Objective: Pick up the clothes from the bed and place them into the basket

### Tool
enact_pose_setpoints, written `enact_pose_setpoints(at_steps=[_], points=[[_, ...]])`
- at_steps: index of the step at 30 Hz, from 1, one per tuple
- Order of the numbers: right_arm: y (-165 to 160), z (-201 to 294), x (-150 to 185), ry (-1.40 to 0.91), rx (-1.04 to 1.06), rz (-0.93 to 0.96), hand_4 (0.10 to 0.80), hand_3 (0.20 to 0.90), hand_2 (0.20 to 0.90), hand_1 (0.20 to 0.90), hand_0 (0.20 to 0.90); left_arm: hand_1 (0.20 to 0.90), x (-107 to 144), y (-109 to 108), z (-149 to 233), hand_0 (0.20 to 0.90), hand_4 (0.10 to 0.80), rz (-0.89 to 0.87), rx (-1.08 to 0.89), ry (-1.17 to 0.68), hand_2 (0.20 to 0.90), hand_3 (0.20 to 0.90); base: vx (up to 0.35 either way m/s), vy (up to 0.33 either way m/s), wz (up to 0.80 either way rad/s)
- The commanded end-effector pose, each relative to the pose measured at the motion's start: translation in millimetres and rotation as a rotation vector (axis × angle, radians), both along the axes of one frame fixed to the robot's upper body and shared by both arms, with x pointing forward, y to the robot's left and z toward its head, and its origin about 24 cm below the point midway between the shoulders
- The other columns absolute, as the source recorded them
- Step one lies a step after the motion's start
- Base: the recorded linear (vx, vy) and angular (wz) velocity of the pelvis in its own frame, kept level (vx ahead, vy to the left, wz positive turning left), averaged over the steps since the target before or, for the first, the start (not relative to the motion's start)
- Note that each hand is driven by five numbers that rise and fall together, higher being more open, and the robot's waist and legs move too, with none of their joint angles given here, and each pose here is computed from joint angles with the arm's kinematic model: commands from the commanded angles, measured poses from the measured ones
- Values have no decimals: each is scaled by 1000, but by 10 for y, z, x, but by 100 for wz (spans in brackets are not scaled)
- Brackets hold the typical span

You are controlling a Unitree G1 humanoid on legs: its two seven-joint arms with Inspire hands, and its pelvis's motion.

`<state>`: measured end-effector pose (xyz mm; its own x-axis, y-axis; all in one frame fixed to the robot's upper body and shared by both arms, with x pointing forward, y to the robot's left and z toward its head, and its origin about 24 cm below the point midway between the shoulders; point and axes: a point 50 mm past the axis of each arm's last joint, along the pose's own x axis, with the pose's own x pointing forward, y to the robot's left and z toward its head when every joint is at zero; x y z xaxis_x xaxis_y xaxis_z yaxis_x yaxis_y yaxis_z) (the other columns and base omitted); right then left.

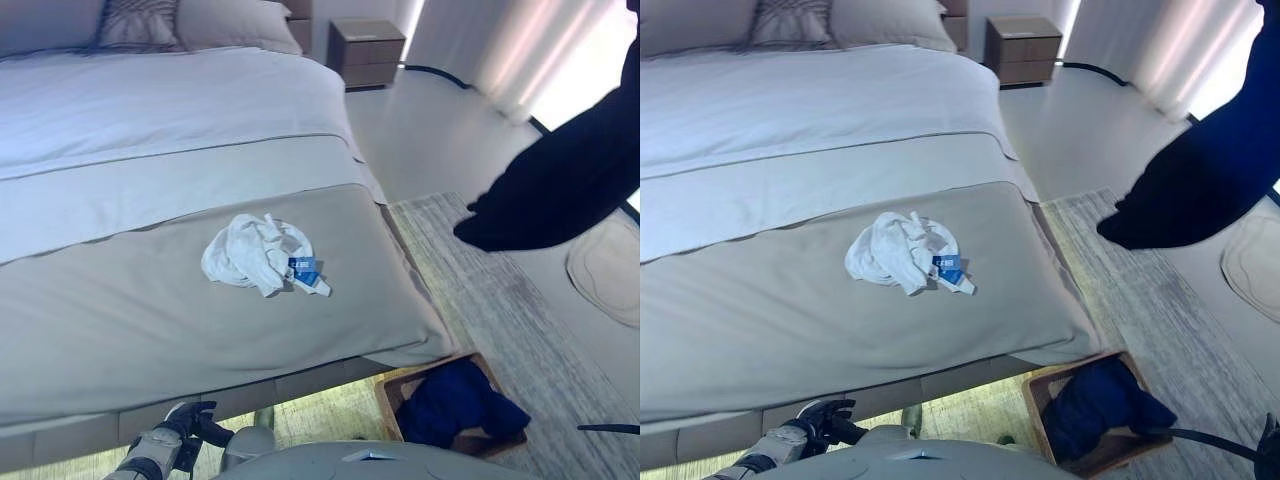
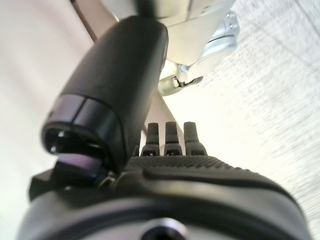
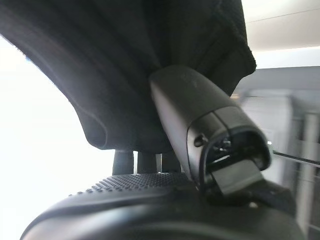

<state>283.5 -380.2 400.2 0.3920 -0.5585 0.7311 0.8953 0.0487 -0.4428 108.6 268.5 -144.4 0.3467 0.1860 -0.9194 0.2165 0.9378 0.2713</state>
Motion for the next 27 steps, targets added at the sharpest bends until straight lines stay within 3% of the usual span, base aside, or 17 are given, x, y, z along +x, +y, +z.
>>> enact_pose_setpoints(at_steps=[1, 14, 27], points=[[-40, 271, -277, -71, -95, 0, 100, 200, 300, 300, 300, 900, 120, 25, 44, 900, 800, -84, 24, -2, 900, 900, -52, -61, -30], [-56, -776, 106, 365, -70, 82, 100, 200, 300, 300, 300, 900, 277, 38, 115, 900, 800, -171, 27, -44, 900, 900, -21, -100, -38], [135, -1601, 389, 549, 80, 159, 100, 200, 300, 300, 300, 900, 1126, -217, 498, 900, 800, -214, 0, -376, 900, 900, -188, -57, -20]])
